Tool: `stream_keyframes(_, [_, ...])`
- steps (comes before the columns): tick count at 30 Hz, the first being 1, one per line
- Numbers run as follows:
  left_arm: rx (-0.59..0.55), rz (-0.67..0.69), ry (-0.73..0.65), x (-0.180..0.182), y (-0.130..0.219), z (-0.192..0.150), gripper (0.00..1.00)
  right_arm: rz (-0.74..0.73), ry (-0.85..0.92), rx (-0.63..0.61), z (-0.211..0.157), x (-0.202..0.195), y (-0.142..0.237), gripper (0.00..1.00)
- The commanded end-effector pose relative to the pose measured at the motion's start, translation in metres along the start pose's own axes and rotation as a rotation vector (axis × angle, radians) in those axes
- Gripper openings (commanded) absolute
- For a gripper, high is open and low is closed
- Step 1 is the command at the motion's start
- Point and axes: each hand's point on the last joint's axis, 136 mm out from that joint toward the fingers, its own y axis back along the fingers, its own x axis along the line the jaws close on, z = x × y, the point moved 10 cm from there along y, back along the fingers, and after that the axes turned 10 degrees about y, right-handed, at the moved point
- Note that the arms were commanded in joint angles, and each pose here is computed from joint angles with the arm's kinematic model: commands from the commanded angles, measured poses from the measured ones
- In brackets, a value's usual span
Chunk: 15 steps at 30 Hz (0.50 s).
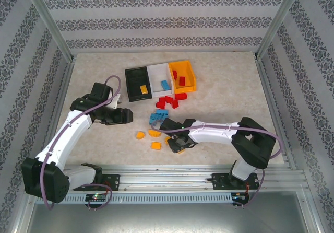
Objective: Sort the legos into containers by color
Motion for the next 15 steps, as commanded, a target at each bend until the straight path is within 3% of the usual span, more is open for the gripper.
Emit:
stream_keyframes(1, [0.012, -0.056, 0.001, 0.000, -0.008, -0.005, 0.67, 0.005, -0.005, -0.052, -0.003, -0.002, 0.024, 0.28])
stream_keyframes(8, [0.002, -0.130, 0.018, 0.004, -0.022, -0.009, 0.67, 0.114, -0.067, -0.275, 0.034, -0.018, 0.089, 0.30])
stream_keyframes(15, [-0.013, -0.146, 0.018, 0.012, -0.031, -0.016, 0.67, 0.202, -0.100, -0.402, 0.143, -0.028, 0.108, 0.30])
